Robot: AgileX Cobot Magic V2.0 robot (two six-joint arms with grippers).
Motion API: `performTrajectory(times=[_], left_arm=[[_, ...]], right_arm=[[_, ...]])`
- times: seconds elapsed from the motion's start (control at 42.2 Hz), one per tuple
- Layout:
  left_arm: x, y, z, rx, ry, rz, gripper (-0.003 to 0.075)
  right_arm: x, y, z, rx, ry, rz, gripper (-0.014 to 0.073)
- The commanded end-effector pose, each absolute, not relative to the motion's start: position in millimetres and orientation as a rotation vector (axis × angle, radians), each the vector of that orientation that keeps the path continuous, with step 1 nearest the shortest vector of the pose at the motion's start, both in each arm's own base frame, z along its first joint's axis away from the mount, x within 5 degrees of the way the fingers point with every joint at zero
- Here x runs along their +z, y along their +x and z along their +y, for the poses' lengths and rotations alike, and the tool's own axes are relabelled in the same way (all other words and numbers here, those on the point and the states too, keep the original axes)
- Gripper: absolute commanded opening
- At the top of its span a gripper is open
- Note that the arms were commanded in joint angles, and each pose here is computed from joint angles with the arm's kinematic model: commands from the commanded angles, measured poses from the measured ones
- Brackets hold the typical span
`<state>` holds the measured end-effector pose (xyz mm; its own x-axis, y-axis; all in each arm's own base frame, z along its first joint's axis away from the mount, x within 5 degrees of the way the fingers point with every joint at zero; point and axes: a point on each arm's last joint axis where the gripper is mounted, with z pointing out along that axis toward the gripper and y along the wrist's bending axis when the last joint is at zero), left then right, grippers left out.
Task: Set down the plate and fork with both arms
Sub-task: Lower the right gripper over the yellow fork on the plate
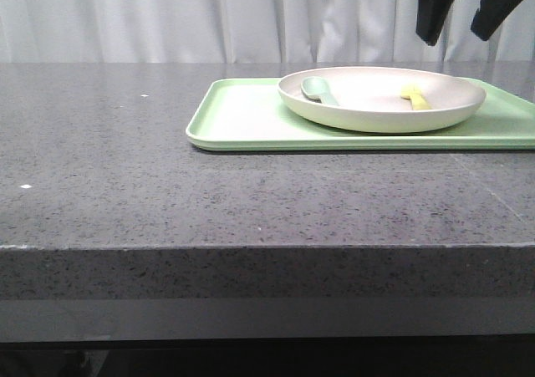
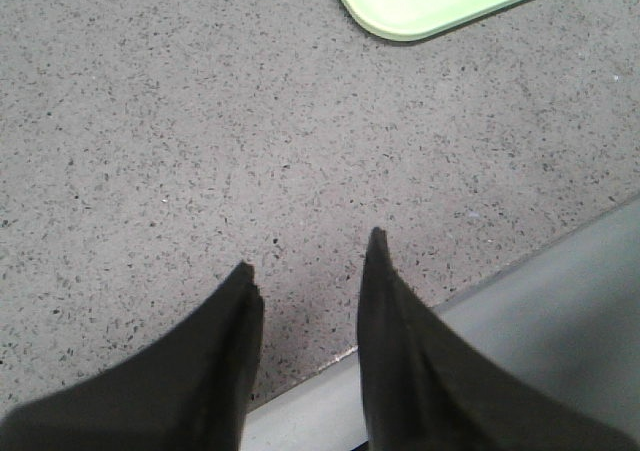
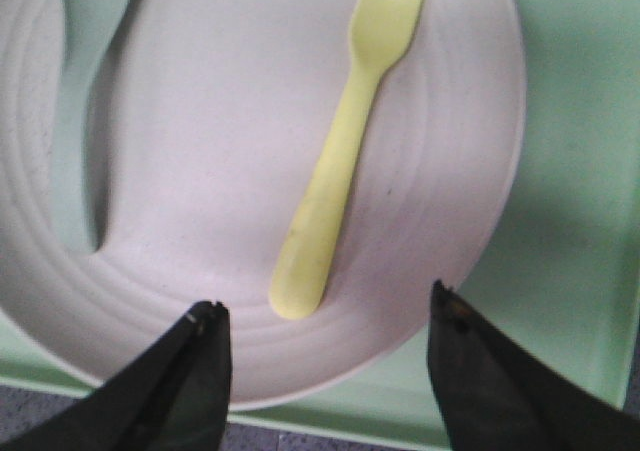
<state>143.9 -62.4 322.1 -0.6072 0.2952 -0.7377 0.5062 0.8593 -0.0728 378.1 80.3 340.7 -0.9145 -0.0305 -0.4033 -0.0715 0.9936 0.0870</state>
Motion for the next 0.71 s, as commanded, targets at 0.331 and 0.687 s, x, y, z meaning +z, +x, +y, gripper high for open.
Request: performTrajectory(times=[0.331, 0.687], left_arm=[[336.1, 147.0, -64.5, -0.372, 0.540, 2.168, 0.0243], [336.1, 147.0, -64.5, -0.372, 0.540, 2.168, 0.0243]], right_arm=[[345.3, 420.4, 78.0, 0.165, 0.089, 2.731, 0.0316], [317.8, 437.5, 82.8, 0.198, 0.126, 2.809, 0.0316]])
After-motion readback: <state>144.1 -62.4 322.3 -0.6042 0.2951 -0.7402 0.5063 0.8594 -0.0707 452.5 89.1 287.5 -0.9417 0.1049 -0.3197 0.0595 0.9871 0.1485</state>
